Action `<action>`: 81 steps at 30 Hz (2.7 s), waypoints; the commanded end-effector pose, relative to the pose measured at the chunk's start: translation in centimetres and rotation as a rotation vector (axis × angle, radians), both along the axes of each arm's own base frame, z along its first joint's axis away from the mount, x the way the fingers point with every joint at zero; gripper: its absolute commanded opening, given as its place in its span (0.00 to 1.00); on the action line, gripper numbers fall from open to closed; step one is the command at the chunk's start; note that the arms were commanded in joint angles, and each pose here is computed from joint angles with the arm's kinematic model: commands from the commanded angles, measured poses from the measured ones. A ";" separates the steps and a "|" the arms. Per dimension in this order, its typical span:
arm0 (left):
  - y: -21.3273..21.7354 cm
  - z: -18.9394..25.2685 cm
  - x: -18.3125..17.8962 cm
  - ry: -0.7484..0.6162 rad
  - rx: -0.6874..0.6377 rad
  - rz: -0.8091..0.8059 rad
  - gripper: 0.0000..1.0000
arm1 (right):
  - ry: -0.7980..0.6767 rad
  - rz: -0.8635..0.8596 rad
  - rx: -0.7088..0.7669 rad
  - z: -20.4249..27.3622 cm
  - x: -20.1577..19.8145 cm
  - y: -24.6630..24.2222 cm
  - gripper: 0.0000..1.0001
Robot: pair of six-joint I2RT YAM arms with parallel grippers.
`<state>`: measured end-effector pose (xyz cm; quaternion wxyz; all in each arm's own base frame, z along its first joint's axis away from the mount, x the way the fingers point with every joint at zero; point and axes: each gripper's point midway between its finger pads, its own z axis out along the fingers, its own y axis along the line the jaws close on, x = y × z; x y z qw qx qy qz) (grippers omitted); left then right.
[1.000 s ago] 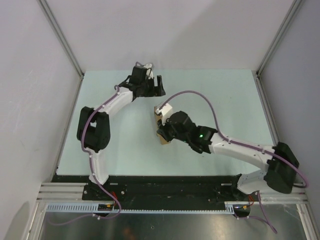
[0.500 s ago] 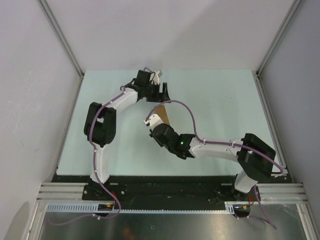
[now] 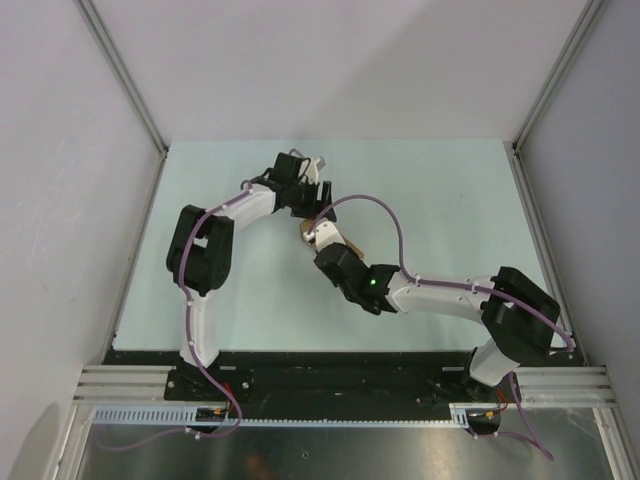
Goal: Unpack the express box
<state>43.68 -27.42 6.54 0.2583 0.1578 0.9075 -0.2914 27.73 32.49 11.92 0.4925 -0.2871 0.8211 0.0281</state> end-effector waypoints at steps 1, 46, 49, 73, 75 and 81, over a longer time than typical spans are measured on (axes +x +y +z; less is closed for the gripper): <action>0.7 3.1 -1.3 -0.071 0.008 -0.024 0.74 | 0.004 -0.080 0.048 1.1 0.4 -3.1 0.00; -4.4 8.3 -8.0 -0.356 0.119 -0.351 0.97 | 0.134 -0.305 0.529 4.2 5.5 -11.1 0.00; -4.4 7.1 -6.7 -0.438 0.275 -0.335 0.98 | 0.142 -0.321 0.536 4.4 5.2 -11.8 0.00; -5.5 4.3 -6.4 -0.462 0.348 -0.390 0.88 | 0.142 -0.354 0.669 6.7 5.2 -14.2 0.00; -5.3 3.6 -6.9 -0.440 0.348 -0.395 0.85 | 0.134 -0.360 0.691 6.9 5.7 -14.2 0.00; -4.6 2.9 -7.9 -0.426 0.359 -0.414 0.63 | 0.089 -0.364 0.791 8.3 7.9 -14.3 0.00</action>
